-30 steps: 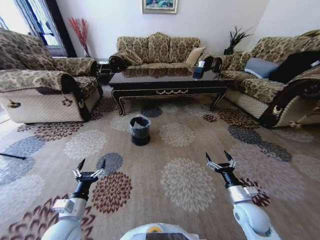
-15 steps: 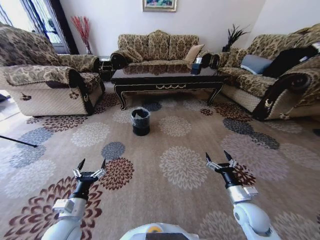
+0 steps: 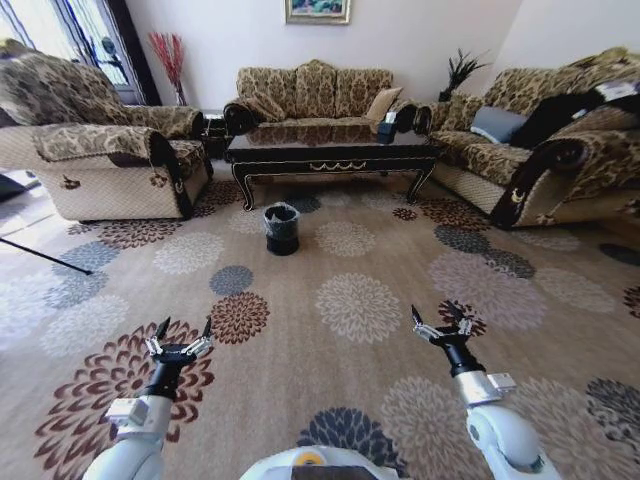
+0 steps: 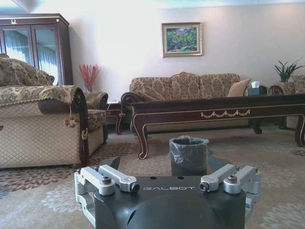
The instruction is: Move to the front of the table and pick up the trash from the floor, then place it into the trash bin.
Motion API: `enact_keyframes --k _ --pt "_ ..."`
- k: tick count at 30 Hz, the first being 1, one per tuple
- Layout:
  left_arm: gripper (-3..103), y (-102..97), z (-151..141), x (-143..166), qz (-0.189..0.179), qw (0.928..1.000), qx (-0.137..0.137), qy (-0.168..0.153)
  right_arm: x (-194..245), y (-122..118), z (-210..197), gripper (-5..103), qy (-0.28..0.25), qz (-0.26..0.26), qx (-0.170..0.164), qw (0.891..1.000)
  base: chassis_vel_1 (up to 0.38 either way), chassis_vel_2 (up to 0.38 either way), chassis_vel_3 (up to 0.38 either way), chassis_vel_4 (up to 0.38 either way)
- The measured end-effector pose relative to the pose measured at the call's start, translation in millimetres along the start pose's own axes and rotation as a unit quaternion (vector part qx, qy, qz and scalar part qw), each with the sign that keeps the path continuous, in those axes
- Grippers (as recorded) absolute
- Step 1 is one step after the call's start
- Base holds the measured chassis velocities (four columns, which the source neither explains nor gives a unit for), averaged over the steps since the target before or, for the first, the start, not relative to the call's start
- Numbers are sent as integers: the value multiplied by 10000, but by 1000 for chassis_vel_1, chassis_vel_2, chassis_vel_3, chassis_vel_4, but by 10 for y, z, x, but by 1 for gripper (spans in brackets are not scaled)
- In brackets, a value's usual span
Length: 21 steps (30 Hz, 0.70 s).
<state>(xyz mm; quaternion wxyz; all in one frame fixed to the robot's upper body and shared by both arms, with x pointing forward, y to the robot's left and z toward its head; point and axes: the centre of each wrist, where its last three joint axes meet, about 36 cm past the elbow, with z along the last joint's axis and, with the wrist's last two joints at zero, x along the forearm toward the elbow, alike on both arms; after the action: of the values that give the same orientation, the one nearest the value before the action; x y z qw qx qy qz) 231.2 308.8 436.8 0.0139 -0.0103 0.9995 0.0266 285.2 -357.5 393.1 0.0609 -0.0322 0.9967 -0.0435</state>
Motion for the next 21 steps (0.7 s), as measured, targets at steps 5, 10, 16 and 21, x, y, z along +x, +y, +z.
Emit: enact_keyframes --k 5,10,16,21 --pt "100 0 1 1 1 10000 0 2 1 0 1 100 2 0 0 10000 118 -115 -102 119" --pt "100 0 0 -1 1 10000 0 -2 -1 0 0 100 -2 0 0 10000 -16 21 16 -18" --pt "100 0 0 0 1 10000 0 0 0 0 0 100 0 0 0 10000 -4 4 8 0" --pt "100 0 0 0 0 10000 0 0 0 0 0 100 0 0 0 10000 0 0 0 0"
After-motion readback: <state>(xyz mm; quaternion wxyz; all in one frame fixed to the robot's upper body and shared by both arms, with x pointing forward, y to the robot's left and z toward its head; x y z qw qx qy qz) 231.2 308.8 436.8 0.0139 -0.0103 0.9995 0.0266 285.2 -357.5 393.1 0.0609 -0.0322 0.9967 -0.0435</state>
